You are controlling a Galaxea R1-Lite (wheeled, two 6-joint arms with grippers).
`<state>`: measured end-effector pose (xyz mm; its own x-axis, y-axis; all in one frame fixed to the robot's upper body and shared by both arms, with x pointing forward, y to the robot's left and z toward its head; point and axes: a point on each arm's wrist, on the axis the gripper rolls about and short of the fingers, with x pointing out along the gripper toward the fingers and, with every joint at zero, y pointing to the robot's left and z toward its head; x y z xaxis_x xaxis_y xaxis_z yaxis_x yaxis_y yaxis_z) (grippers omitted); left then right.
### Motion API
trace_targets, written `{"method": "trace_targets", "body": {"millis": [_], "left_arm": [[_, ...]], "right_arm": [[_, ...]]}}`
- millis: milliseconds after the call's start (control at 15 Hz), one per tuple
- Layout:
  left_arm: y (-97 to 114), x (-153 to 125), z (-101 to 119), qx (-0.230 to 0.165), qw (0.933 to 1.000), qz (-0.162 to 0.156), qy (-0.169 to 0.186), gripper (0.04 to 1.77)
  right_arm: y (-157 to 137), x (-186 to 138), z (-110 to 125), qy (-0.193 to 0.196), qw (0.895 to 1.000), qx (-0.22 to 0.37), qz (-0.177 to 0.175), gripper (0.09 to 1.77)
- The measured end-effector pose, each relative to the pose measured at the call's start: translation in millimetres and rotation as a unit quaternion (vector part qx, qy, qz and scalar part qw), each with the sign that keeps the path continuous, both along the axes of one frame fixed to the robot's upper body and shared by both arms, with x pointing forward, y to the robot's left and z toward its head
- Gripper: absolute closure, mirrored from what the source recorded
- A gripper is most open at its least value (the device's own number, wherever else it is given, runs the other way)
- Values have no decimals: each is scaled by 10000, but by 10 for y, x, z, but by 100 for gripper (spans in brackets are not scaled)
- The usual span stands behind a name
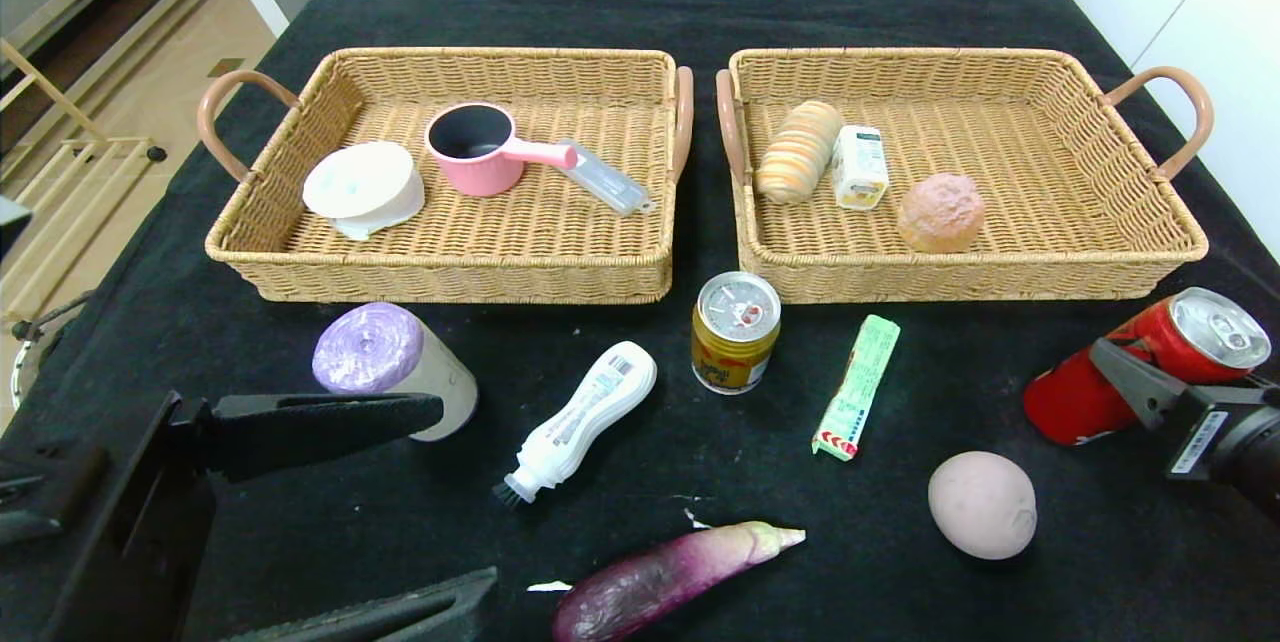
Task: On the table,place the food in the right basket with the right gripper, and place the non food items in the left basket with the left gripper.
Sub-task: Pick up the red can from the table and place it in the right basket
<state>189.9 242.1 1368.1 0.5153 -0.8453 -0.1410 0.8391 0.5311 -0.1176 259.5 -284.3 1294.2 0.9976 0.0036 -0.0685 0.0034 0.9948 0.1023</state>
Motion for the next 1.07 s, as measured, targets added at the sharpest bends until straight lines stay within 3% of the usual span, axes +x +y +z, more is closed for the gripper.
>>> {"method": "trace_targets", "body": {"millis": [333,467,733,1067], "left_arm": [[-1,1,-4,6,10000,2,4,9],[-3,3,-6,9,10000,0,8,9],[0,5,-3,4,10000,14,1,9],[10,15,1,5,10000,63,-14,9]], "right_arm": [[-26,-81,185,38,9999,-132,13,84],[-40,-126,363,75,9999,-144,27,85],[-39,-149,866,-273,9995,-23,170,85],[16,258,1309,-650,9979,-20,44,85]]}}
